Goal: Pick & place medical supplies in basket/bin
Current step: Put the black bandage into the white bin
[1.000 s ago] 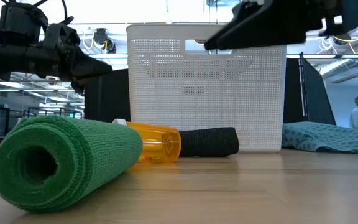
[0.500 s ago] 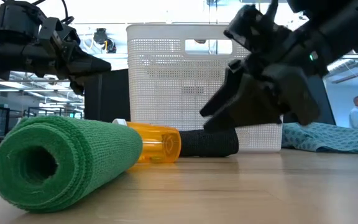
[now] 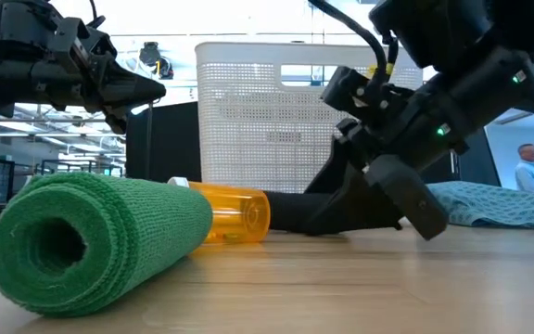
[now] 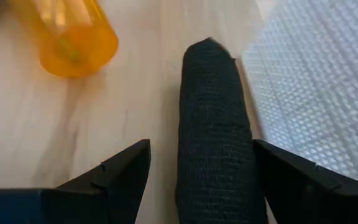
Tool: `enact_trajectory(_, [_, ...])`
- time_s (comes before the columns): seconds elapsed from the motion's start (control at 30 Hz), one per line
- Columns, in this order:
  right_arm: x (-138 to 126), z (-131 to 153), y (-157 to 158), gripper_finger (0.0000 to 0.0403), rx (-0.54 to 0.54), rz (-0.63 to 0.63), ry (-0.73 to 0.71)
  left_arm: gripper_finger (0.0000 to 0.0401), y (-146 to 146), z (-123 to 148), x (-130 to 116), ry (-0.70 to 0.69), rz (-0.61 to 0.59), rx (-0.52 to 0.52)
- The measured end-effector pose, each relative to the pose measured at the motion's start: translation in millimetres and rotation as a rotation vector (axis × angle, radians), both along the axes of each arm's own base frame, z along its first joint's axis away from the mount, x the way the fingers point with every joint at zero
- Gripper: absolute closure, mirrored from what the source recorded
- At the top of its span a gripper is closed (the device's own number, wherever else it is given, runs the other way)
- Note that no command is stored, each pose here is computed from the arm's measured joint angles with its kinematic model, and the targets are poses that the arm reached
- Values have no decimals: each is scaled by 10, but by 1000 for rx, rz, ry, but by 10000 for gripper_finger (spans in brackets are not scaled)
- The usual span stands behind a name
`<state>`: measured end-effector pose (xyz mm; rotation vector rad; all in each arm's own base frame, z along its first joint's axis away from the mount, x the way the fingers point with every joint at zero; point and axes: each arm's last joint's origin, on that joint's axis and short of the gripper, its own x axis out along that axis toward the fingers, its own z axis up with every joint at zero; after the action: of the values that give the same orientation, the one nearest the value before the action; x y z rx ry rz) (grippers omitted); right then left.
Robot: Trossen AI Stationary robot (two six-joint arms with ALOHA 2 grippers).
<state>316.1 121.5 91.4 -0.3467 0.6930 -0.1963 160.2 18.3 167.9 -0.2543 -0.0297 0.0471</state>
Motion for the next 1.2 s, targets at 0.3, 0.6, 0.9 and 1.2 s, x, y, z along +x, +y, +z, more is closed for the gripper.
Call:
enact_trajectory(0.3, [3,-4,14,231,19,27,6,364,0,0,0,1,0,10])
enact_trajectory(0.6, [-115,558,181,330,12,165,-113,364,0,-8,0,7,-1,-13])
enact_trajectory(0.9, [-767,1728,133,321,-6,357,-331,364,0,-33,0,33,-2,-19])
enact_trajectory(1.2, [-1581,1828,-352,325,356,596,-506,364,-2,-64,0,64,-5,-49])
